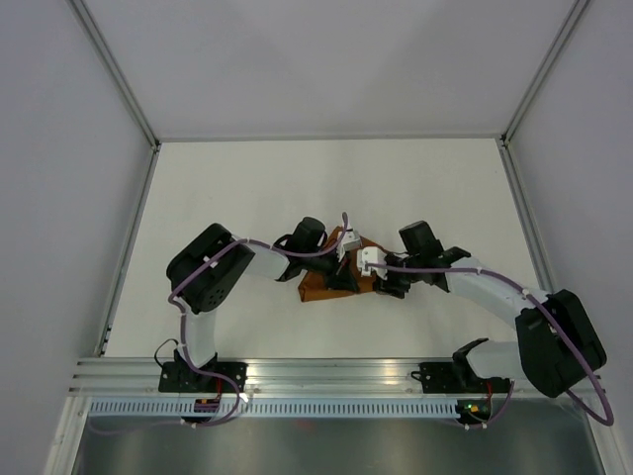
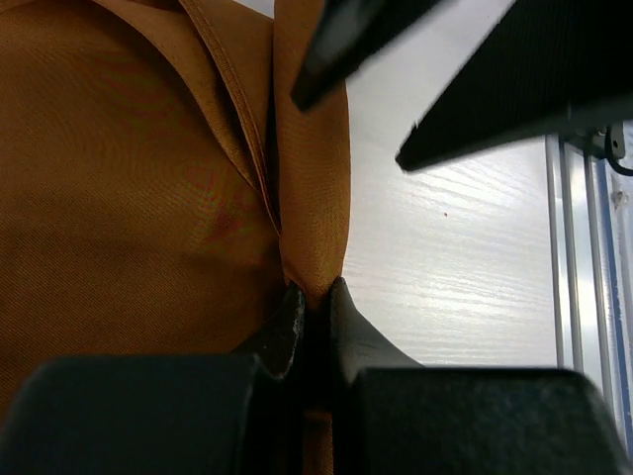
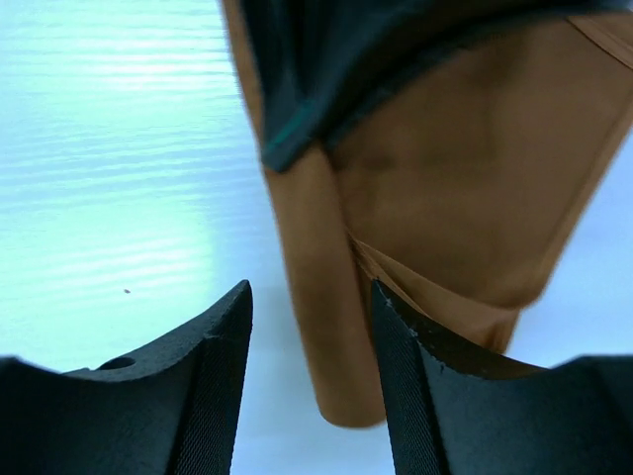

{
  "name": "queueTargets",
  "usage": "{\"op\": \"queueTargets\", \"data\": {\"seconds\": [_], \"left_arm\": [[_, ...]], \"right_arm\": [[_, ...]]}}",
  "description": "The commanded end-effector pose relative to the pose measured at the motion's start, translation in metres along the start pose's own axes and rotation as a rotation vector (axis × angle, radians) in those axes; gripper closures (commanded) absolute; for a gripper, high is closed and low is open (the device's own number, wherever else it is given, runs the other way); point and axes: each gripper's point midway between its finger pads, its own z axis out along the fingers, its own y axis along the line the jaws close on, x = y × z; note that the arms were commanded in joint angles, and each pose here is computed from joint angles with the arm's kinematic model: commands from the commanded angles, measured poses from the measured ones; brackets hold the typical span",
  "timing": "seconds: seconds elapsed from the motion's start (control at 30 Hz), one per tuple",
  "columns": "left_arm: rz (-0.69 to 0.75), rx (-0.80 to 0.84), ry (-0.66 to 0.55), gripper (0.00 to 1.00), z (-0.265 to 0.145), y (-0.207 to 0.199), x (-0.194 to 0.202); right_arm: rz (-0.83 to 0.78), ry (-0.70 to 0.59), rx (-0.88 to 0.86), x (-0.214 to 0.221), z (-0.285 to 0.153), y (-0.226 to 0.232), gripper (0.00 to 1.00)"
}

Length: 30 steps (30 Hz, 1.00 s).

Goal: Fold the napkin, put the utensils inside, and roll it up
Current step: Roll the napkin with the utensil

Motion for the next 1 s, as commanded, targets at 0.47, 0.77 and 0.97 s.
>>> {"op": "queueTargets", "data": {"seconds": [0.47, 0.77, 0.97], "left_arm": [[-0.235, 0.06, 0.127, 0.98, 0.0, -0.005, 0.048], [-0.24, 0.055, 0.132, 0.98, 0.0, -0.004, 0.05], [-0.223, 0.037, 0.125, 0.9, -0.002, -0.002, 0.045]], "right_arm": [[-0.267, 0.045, 0.093, -0.011, 0.042, 0.015, 0.46], [-0.264, 0.086, 0.046, -0.001, 0.044, 0.024, 0.51], [-0.235, 0.117, -0.007, 0.007, 0.049, 0.03, 0.78]]}}
